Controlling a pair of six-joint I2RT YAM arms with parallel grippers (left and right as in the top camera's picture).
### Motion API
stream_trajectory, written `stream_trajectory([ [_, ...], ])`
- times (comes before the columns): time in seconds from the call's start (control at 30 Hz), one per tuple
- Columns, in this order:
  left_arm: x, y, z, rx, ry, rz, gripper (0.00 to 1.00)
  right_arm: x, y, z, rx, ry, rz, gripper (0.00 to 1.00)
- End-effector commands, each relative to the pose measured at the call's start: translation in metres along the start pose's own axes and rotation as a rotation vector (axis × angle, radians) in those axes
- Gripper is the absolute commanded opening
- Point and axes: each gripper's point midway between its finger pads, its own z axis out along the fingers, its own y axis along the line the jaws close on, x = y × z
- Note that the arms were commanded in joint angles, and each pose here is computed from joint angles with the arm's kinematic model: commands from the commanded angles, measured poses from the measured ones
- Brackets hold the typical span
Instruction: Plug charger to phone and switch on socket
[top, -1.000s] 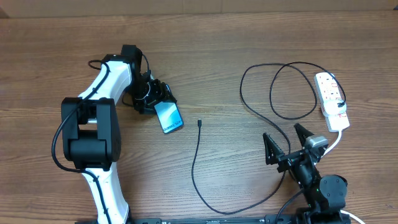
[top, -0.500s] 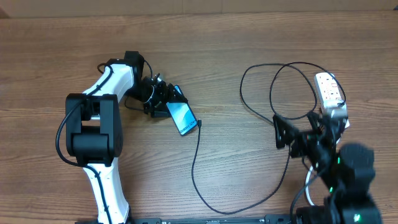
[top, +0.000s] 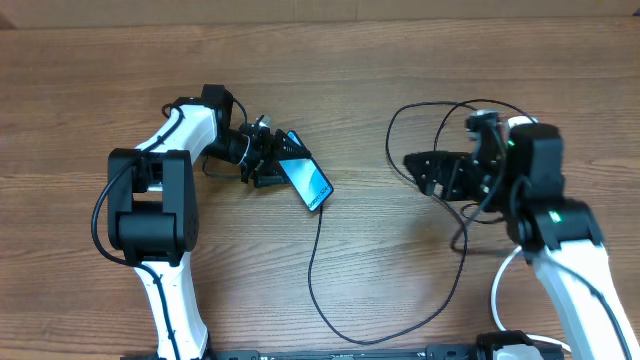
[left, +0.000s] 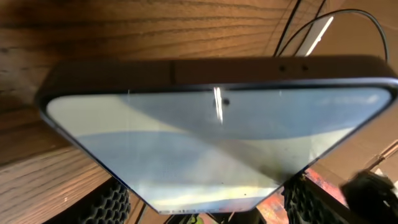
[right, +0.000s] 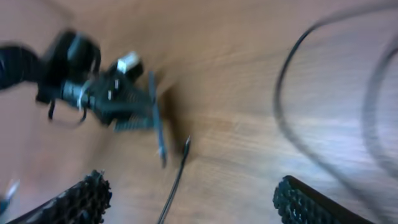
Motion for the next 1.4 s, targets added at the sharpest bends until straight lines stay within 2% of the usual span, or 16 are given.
stream_trajectory([
  [0.0,0.004,-0.009,0.003,0.061,0.029,0.016,0.64,0.016,0.016,0.029,-0.144,0.142,0.038,0.86],
  [0.13,0.004,-0.009,0.003,0.061,0.029,0.016,0.64,0.037,0.012,0.072,-0.169,0.255,0.042,0.85],
  [0.37,0.002,-0.002,0.003,0.023,0.017,0.017,0.65,0.051,0.023,0.134,-0.244,0.282,-0.101,0.87],
  [0.47,-0.001,0.007,0.004,-0.034,0.000,0.016,0.66,0.053,0.018,0.149,-0.236,0.277,-0.116,0.97],
  [0.57,-0.008,0.019,0.003,-0.107,-0.037,0.008,0.69,0.050,0.004,0.157,-0.172,0.256,-0.122,1.00],
  [0.7,-0.017,0.044,-0.002,-0.256,-0.091,-0.028,0.70,0.038,-0.015,0.161,-0.054,0.201,-0.144,1.00],
  [0.8,-0.016,0.048,-0.005,-0.286,-0.095,-0.036,0.70,0.031,-0.021,0.162,0.001,0.179,-0.156,0.99],
  [0.97,-0.023,0.038,-0.024,-0.378,-0.131,-0.048,0.71,-0.012,-0.009,0.145,0.093,0.176,-0.169,0.99],
  [1.1,-0.026,0.020,-0.049,-0.568,-0.204,-0.060,0.80,-0.030,-0.002,0.124,0.159,0.212,-0.136,1.00],
  [1.23,-0.027,-0.003,-0.058,-0.726,-0.302,-0.040,0.82,-0.041,-0.033,0.108,0.311,0.184,-0.002,1.00],
  [1.37,-0.029,-0.015,-0.041,-0.822,-0.383,0.002,0.83,-0.047,-0.069,0.091,0.383,0.172,0.076,1.00],
])
